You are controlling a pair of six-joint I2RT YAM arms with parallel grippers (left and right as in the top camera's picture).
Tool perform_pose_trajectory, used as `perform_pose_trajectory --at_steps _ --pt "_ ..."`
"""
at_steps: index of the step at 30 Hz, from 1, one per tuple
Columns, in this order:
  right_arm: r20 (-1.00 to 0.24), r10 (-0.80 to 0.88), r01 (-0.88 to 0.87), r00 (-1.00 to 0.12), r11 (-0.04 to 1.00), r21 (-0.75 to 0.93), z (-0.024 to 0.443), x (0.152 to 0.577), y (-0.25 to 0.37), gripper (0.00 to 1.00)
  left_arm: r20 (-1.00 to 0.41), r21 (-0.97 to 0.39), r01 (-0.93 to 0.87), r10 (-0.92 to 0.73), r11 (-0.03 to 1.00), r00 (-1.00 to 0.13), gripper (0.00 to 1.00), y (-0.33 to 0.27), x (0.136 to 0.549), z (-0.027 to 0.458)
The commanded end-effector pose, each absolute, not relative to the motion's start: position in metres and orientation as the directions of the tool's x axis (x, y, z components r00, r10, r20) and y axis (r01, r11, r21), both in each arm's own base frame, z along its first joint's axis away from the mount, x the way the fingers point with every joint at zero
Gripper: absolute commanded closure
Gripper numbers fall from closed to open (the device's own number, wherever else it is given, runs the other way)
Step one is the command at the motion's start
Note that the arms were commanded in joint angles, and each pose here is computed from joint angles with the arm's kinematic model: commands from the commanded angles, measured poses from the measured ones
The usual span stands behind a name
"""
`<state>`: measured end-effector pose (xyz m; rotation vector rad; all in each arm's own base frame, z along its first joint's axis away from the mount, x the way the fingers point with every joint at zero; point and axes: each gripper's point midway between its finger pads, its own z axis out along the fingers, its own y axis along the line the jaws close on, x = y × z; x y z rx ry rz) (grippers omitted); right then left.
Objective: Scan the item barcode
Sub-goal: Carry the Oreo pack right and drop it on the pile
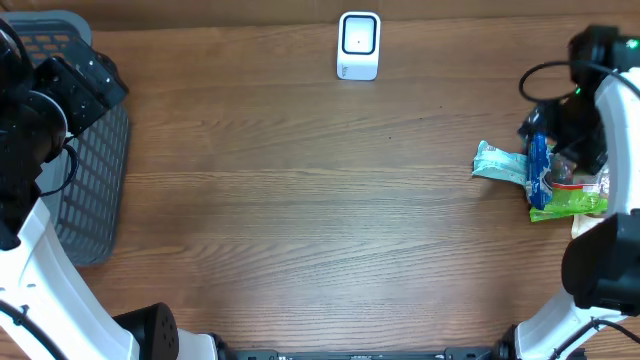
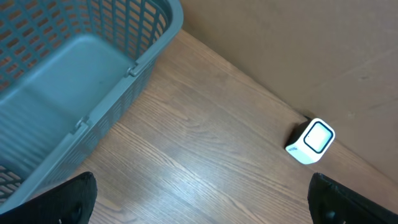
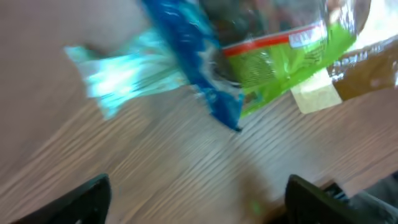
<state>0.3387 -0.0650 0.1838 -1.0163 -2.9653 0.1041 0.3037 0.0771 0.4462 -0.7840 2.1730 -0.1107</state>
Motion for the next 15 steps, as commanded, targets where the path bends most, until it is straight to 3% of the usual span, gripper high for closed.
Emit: perform_pose_trajectory --at_steps 1,5,10,15 --pt "-0.205 0.420 0.384 -0.884 0.903 0.192 0.271 0.357 -0.007 0.03 -0.667 -0.312 -0.501 -0.561 0.807 -0.489 0.00 0.080 0.306 0.444" --pt "-0.404 0.286 0.155 -0.869 0.933 0.326 0.347 0.347 0.045 0.00 -0.667 -0.312 -0.501 -0.561 0.807 -0.489 0.00 0.080 0.306 0.444" --pt "-0.616 0.202 -0.069 -0.761 0.919 0.387 0.432 0.296 0.087 0.00 -0.667 -0.312 -0.501 -0.561 0.807 -0.489 0.00 0.080 0.306 0.444" --pt "-0.687 0.190 -0.139 -0.701 0.909 0.394 0.460 0.258 0.090 0.00 -0.667 -0.312 -0.501 -0.561 0.807 -0.489 0.00 0.080 0.306 0.444"
